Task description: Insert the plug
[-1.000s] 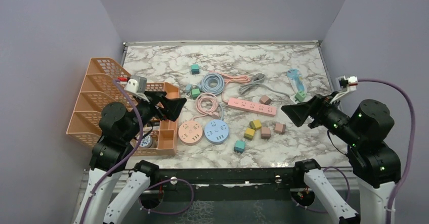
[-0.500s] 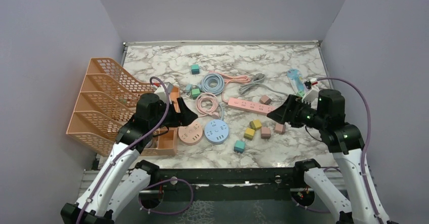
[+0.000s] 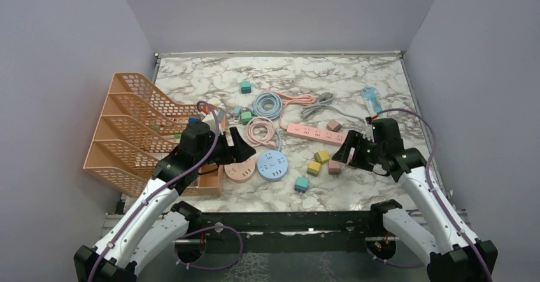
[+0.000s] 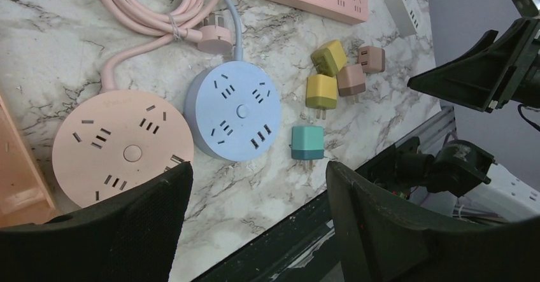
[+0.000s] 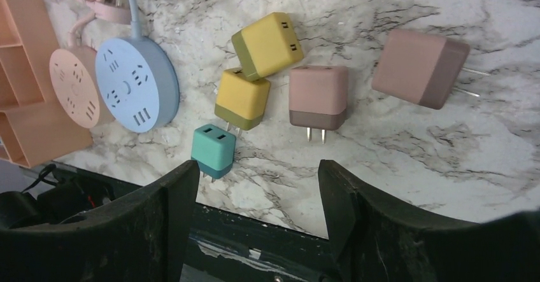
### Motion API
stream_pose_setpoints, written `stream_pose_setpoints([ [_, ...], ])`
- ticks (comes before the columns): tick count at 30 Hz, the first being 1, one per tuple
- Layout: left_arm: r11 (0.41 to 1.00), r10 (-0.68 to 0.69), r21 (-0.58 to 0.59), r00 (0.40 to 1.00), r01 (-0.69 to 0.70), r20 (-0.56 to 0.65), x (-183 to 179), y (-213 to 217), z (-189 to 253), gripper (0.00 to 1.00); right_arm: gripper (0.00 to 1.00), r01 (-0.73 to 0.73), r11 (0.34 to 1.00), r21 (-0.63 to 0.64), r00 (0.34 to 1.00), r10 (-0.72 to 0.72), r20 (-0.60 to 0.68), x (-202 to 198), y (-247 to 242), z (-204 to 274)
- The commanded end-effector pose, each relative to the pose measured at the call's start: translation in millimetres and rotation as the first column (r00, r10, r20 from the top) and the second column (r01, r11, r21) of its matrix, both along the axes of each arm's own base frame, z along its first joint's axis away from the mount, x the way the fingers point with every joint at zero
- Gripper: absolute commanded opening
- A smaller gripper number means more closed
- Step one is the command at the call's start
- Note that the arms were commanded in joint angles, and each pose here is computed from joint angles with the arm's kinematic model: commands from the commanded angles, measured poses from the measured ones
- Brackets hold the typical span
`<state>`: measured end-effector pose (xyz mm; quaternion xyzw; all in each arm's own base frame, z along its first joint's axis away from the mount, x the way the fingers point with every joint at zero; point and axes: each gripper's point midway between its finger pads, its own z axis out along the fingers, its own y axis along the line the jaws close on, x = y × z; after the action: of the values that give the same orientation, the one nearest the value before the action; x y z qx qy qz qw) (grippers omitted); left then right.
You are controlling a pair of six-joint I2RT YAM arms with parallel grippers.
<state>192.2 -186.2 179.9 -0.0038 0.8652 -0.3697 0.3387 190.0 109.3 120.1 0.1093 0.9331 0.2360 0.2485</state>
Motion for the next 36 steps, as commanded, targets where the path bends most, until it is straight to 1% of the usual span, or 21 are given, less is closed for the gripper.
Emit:
stream_pose_setpoints([
  [1, 0.999, 0.042, -0.03, 0.999, -0.041, 0.028, 7.7, -3.0, 6.6, 0.78, 0.7, 0.023, 0.999, -0.028, 0.997, -0.021, 0.073, 16.8, 13.7, 1.6],
  [3, 0.998, 0.048, -0.033, 0.998, -0.047, 0.032, 8.9, -4.1, 7.3, 0.78, 0.7, 0.002, 0.999, -0.035, 0.999, 0.0, 0.045, 13.4, 28.3, -8.4],
  [5, 0.998, 0.055, -0.033, 0.998, -0.053, 0.035, 10.7, -4.7, 7.5, 0.78, 0.7, -0.02, 0.997, -0.069, 1.0, 0.021, 0.017, 8.8, 44.1, -20.5],
  [9, 0.998, 0.057, -0.027, 0.998, -0.056, 0.037, 11.9, -5.6, 7.6, 0.78, 0.69, 0.016, 0.979, -0.201, 1.0, -0.021, -0.022, 5.9, 57.0, -37.5],
  [12, 0.998, 0.064, -0.03, 0.997, -0.062, 0.04, 11.2, -4.7, 7.7, 0.78, 0.69, 0.05, 0.963, -0.265, 0.998, -0.059, -0.026, 9.7, 59.6, -45.8],
  [16, 0.998, 0.058, -0.029, 0.997, -0.057, 0.041, 9.5, -4.7, 6.3, 0.78, 0.74, 0.058, 0.955, -0.291, 0.996, -0.075, -0.046, 14.9, 71.0, -59.2],
  [22, 0.999, 0.039, -0.035, 0.999, -0.037, 0.037, 6.2, -7.0, 6.4, 0.78, 0.74, 0.067, 0.949, -0.307, 0.994, -0.091, -0.062, 25.4, 88.5, -71.6],
  [26, 0.999, 0.026, -0.033, 0.999, -0.025, 0.03, 4.0, -8.2, 3.8, 0.78, 0.7, 0.101, 0.93, -0.354, 0.987, -0.138, -0.081, 26.1, 88.8, -81.8],
  [29, 0.999, 0.017, -0.032, 1.0, -0.017, 0.02, 2.5, -9.3, 0.4, 0.78, 0.64, 0.111, 0.922, -0.372, 0.983, -0.158, -0.098, 24.0, 88.0, -90.8],
  [33, 1.0, 0.013, -0.029, 1.0, -0.013, 0.011, 0.8, -9.7, -3.2, 0.78, 0.5, 0.1, 0.922, -0.373, 0.983, -0.151, -0.109, 21.6, 89.7, -95.5],
  [36, 0.999, 0.012, -0.032, 1.0, -0.011, 0.009, 0.1, -10.2, -2.9, 0.78, 0.42, 0.076, 0.93, -0.359, 0.989, -0.115, -0.09, 24.2, 93.9, -89.8],
])
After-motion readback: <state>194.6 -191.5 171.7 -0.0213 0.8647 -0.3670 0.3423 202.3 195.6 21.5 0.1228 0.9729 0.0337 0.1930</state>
